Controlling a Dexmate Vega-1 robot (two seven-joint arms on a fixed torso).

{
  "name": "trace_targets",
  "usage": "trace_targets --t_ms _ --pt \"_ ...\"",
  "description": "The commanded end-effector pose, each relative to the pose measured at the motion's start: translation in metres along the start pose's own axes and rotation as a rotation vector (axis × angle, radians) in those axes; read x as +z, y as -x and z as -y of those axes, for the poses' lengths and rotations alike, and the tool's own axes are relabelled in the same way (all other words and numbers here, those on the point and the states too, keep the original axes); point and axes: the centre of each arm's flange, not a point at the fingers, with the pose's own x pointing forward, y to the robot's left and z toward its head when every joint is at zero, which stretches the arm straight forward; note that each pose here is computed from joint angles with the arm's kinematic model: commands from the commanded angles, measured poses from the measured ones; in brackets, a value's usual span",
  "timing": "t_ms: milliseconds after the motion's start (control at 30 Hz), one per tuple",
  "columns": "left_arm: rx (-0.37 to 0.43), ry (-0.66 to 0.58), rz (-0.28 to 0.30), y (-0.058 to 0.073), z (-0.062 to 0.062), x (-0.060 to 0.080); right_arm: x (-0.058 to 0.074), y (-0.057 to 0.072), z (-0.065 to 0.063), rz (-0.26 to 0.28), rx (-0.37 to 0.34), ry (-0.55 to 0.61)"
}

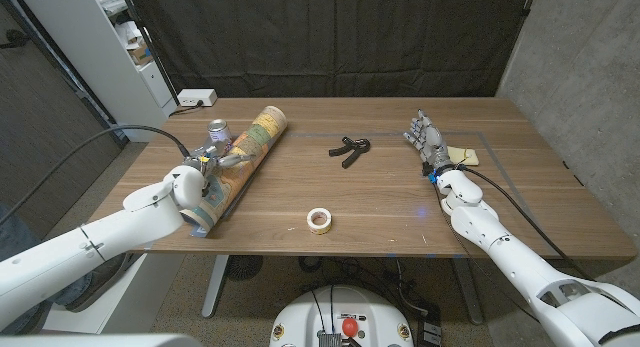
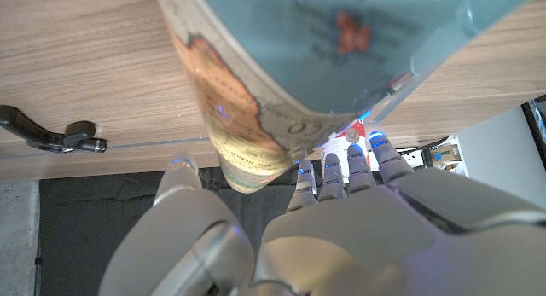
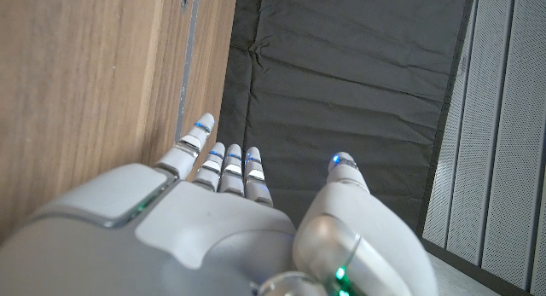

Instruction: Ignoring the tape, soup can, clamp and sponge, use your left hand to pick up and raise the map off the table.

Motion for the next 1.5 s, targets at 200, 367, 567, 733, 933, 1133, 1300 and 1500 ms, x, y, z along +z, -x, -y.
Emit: trace_targets --t_ms 200,367,567,733,933,1133,1300,1500 --pt "-0.03 0.009 -0.012 -0.003 0.009 0.001 -0.001 0.0 0.003 -0.005 -0.007 0.001" --pt "-0.037 0.011 -0.018 -0.004 0.01 0.001 -0.003 0.0 0.004 -0.009 -0.008 -0.002" --pt "-0.051 0.009 -0.021 -0.005 0.012 0.001 -0.005 -0.001 0.005 -0.011 -0.009 -0.003" --pt "-0.065 0.005 -0.037 -0.007 0.013 0.001 -0.005 -0.002 0.006 -0.012 -0.01 -0.004" --pt "-0.079 0.003 -0.046 -0.01 0.014 0.001 -0.006 -0.002 0.006 -0.014 -0.013 -0.005" --pt "-0.094 0.004 -0.048 -0.013 0.016 0.002 -0.007 -0.002 0.006 -0.015 -0.014 -0.006" --pt "-0.123 -0.004 -0.049 -0.017 0.018 0.002 -0.008 -0.002 0.006 -0.019 -0.004 -0.007" --pt "-0.136 -0.007 -0.06 -0.019 0.018 0.002 -0.008 -0.004 0.004 -0.017 0.0 -0.005"
